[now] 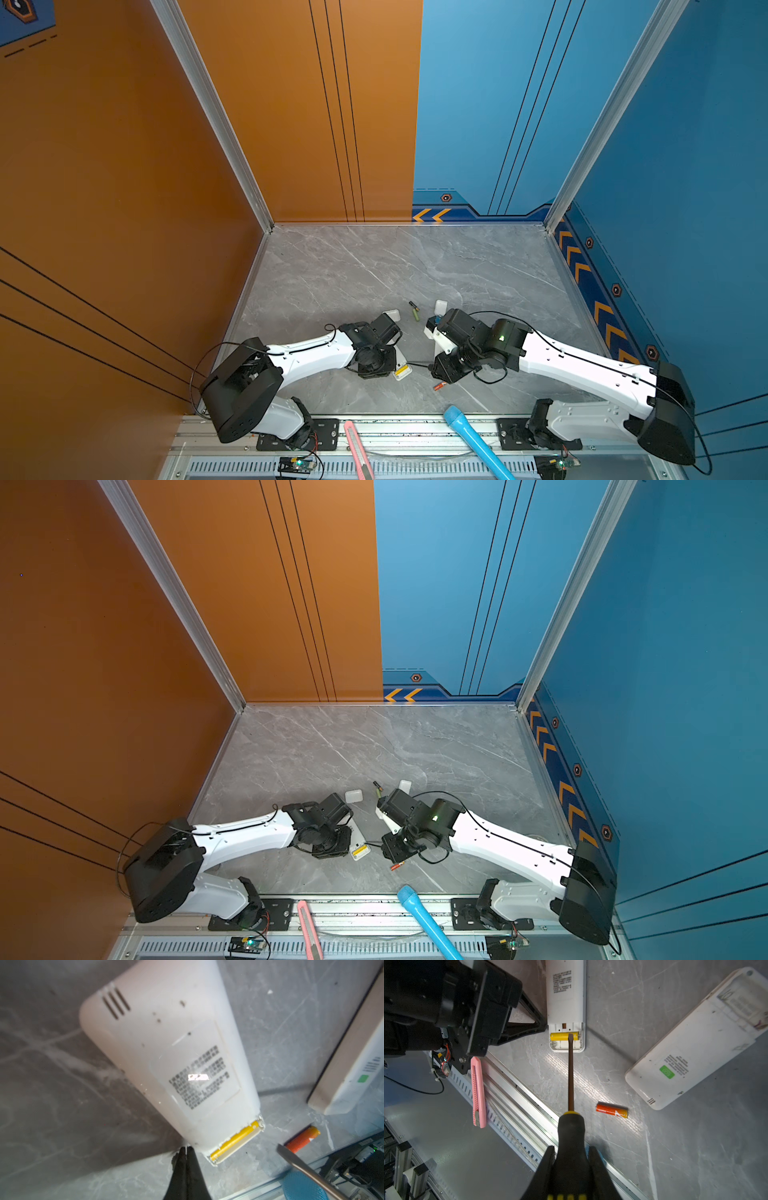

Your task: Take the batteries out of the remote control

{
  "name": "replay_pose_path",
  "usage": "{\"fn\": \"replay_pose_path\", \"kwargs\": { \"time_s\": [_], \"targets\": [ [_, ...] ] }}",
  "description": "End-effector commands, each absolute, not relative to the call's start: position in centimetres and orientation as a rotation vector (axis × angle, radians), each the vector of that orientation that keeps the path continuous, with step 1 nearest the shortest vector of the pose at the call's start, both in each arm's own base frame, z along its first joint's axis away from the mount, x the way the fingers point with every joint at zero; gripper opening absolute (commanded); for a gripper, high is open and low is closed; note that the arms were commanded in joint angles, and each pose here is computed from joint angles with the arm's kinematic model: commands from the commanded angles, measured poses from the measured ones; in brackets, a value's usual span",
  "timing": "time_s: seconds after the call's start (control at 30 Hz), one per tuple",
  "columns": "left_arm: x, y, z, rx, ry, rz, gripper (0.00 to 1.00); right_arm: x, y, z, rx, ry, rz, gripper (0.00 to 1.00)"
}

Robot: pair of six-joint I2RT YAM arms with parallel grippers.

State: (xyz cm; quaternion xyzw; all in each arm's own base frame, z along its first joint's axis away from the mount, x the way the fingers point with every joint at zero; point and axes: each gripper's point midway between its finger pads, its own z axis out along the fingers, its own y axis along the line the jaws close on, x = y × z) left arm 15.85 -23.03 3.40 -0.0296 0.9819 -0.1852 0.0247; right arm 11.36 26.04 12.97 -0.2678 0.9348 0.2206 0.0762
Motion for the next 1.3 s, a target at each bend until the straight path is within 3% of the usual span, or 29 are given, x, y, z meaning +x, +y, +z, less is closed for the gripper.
{"fn": "replay_pose_path", "kwargs": {
  "time_s": [0.0, 0.17, 0.2, 0.27, 0.43, 0.87, 1.27],
  "targets": [
    [14.9, -22.3, 5.4, -0.069, 3.018, -0.607, 0.05, 11.4, 25.8, 13.0, -0.793, 2.758, 0.598, 0.00],
    [16.4, -18.5, 8.1, -0.235, 2.947, -0.551, 0.08, 10.8, 25.9, 12.8, -0.867, 2.666, 0.464, 0.00],
    [17.0, -17.9, 8.5, -0.259, 2.936, -0.540, 0.12, 10.7, 25.9, 12.8, -0.885, 2.648, 0.439, 0.00],
    [18.6, -17.5, 9.2, -0.291, 2.916, -0.550, 0.29, 10.4, 26.5, 13.0, -0.936, 2.584, 0.414, 0.00],
    [22.4, -18.0, 9.4, -0.299, 2.887, -0.581, 0.52, 9.5, 27.5, 12.1, -1.056, 2.509, 0.344, 0.00],
    [24.9, -20.8, 7.3, -0.315, 2.858, -0.696, 0.64, 9.1, 28.3, 10.6, -1.105, 2.490, 0.283, 0.00],
    [24.4, -22.2, 5.2, -0.304, 2.910, -0.650, 0.64, 8.6, 27.7, 10.1, -1.083, 2.509, 0.301, 0.00]
  ]
}}
